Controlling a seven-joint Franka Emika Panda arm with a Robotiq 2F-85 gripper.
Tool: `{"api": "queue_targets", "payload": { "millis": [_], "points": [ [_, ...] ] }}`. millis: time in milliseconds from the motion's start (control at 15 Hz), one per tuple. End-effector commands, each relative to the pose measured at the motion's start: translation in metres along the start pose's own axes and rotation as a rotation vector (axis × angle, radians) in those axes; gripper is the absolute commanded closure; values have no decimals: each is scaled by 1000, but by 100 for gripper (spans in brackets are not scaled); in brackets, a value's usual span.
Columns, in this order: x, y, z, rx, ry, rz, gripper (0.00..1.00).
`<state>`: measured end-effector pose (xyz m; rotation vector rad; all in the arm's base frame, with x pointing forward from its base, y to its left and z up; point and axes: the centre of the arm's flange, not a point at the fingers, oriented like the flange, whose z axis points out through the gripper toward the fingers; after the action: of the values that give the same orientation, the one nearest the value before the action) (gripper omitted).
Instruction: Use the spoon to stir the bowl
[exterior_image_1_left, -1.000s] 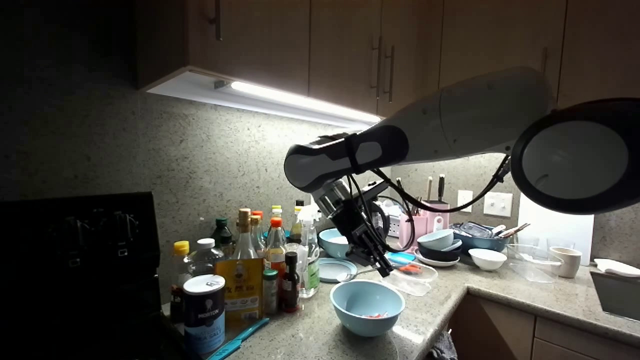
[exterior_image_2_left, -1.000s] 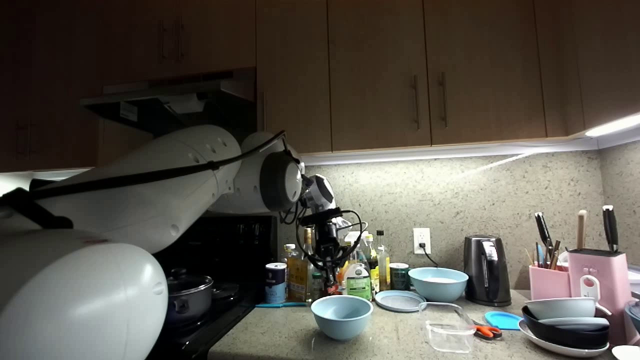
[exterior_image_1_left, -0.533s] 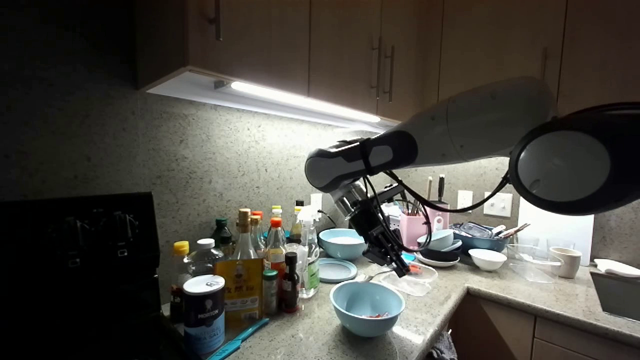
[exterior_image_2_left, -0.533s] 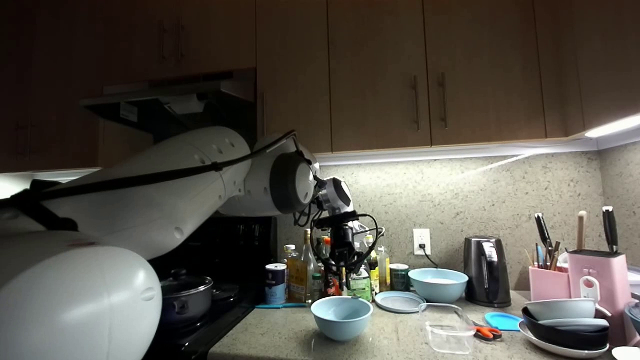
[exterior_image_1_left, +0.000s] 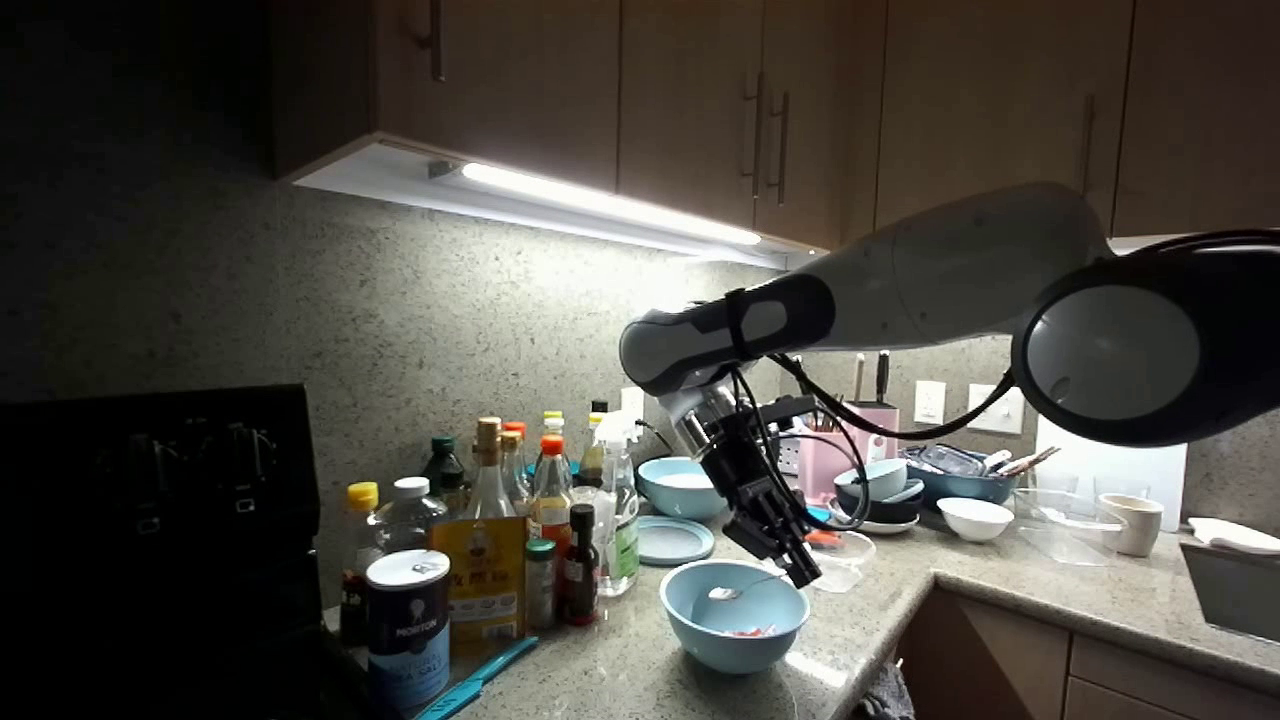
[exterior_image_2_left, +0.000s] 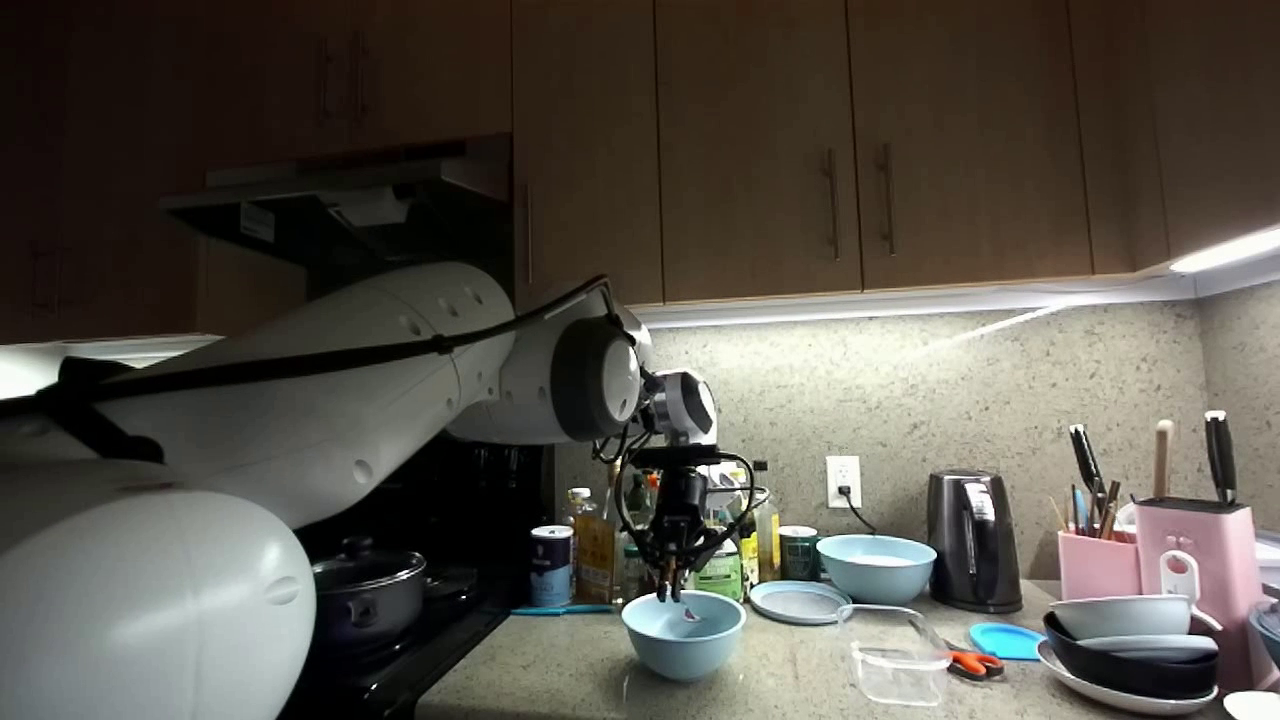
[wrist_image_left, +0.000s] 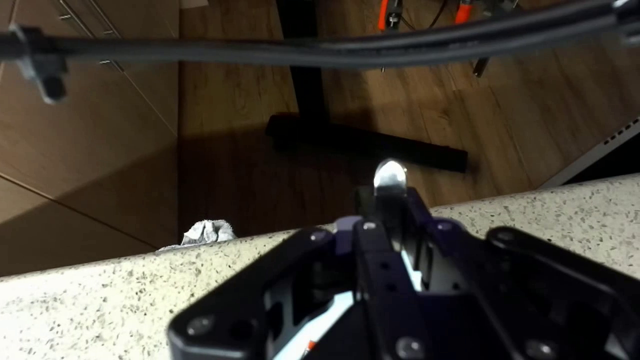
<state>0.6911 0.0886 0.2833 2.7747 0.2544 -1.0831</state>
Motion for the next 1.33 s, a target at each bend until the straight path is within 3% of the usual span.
{"api": "queue_targets", "payload": {
  "millis": [0,67,600,933,1267],
  "points": [
    [0,0,0,0,1,-1,85],
    [0,-1,-1,1,1,-1,96],
    [5,28,41,82,-94,16,96],
    [23,-3,46,12,-92,-27,96],
    [29,-51,28,-110,-49,-56,96]
  ]
}}
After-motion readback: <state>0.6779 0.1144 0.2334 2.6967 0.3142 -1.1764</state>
